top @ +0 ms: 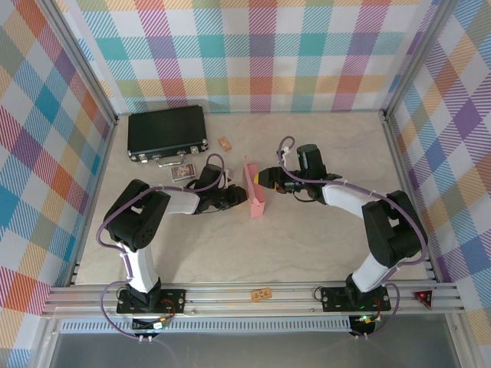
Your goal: Fold the paper box
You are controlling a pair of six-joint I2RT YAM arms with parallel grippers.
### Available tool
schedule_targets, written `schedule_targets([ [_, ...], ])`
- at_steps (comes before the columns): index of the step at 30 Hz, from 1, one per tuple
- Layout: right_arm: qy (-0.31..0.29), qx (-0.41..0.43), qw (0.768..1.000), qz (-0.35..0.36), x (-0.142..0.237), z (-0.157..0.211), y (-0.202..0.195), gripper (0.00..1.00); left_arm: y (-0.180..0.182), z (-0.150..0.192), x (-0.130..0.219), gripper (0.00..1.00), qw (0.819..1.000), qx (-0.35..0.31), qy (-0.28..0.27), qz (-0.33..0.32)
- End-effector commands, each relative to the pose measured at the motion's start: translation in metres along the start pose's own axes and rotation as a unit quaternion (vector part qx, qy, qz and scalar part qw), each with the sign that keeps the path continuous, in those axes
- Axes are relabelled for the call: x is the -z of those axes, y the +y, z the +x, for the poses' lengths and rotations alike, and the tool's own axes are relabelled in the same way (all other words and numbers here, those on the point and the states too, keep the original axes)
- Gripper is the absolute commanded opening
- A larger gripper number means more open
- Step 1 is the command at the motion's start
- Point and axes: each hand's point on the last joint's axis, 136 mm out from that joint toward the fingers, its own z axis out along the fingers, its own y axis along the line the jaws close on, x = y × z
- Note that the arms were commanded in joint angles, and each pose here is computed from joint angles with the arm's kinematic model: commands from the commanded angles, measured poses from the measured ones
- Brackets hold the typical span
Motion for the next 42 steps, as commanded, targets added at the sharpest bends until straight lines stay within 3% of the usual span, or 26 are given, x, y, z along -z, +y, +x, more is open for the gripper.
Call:
schedule_targets([
  [1,-0.022,0.043,0.999,0.015,0.017,-0.013,0.023,0.53,0.018,-0.009,-0.002,0.27,0.999,0.010,-0.009,-0.043],
  [6,-0.061,0.023,0.988,0.140,0.039,-0.020,-0.010,0.53,0.019,-0.020,0.003,0.27,0.997,0.008,-0.023,-0.069],
  [10,-0.041,-0.008,0.976,0.214,0.045,-0.004,-0.047,0.50,0.017,-0.030,0.003,0.27,0.996,0.002,-0.026,-0.083],
  [22,0.043,-0.051,0.980,0.188,0.009,0.058,-0.083,0.45,-0.013,-0.054,-0.021,0.27,0.998,-0.044,0.007,-0.048],
  [29,0.046,-0.062,0.983,0.165,-0.010,0.071,-0.083,0.45,-0.021,-0.056,-0.032,0.27,0.997,-0.055,0.034,-0.034],
  [37,0.039,-0.068,0.985,0.152,-0.028,0.070,-0.080,0.45,-0.020,-0.072,-0.006,0.29,0.994,-0.072,-0.003,-0.086],
  [42,0.009,-0.066,0.980,0.189,-0.013,0.067,-0.085,0.46,-0.021,-0.086,0.028,0.31,0.984,-0.102,-0.040,-0.141],
])
